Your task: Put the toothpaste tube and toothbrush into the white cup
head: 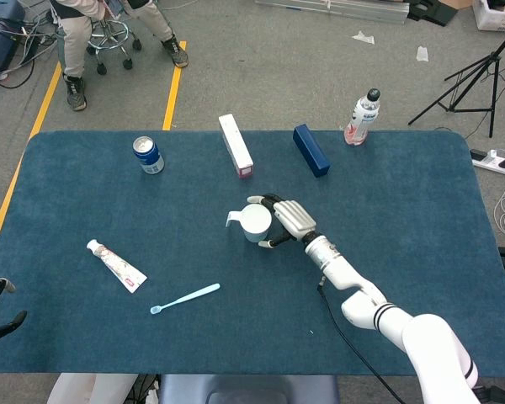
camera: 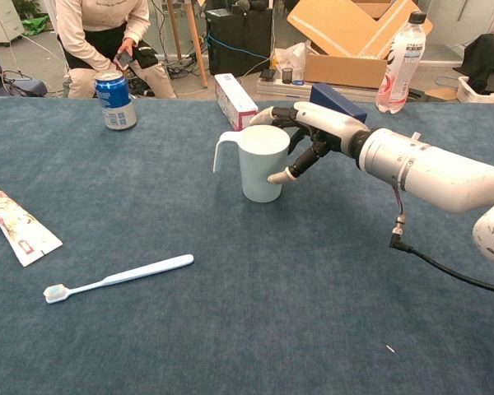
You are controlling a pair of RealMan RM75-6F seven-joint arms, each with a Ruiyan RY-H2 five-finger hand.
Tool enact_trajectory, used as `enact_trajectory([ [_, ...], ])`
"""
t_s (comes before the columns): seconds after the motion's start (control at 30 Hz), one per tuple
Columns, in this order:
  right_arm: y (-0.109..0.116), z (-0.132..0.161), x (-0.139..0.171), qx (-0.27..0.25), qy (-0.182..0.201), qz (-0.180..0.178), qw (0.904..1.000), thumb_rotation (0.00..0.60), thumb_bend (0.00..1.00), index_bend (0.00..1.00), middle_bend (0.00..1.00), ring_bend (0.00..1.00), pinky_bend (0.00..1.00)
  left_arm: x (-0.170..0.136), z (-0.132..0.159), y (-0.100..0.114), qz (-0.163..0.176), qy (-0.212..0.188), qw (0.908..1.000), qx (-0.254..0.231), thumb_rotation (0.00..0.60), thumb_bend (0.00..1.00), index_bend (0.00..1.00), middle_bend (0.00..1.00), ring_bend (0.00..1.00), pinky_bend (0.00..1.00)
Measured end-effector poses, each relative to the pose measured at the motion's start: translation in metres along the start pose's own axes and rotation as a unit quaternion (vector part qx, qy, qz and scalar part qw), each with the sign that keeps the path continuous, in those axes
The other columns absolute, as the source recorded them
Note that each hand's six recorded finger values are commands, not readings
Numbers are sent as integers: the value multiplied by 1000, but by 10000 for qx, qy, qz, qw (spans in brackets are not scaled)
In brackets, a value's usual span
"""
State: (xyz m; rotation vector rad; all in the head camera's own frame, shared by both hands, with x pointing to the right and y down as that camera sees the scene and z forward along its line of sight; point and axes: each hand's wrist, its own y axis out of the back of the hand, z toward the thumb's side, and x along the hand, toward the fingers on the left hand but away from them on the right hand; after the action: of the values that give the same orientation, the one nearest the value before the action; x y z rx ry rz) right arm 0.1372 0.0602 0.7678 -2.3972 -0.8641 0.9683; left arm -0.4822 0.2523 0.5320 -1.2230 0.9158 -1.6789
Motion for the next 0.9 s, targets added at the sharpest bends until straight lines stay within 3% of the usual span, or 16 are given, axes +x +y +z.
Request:
enact_trajectory([
  [0.27, 0, -2, -3, 8, -21, -132, 9999, 600, 0, 313, 454, 290, 387, -1, 1, -1, -12, -15, 10000, 3, 600, 19, 472, 56, 0, 0],
  [0.9, -6, 8, -3, -447, 170, -237, 9986, 600, 0, 347, 491, 324, 417, -2, 1, -2, -38, -16, 10000, 30, 600, 19, 472, 56, 0, 0],
])
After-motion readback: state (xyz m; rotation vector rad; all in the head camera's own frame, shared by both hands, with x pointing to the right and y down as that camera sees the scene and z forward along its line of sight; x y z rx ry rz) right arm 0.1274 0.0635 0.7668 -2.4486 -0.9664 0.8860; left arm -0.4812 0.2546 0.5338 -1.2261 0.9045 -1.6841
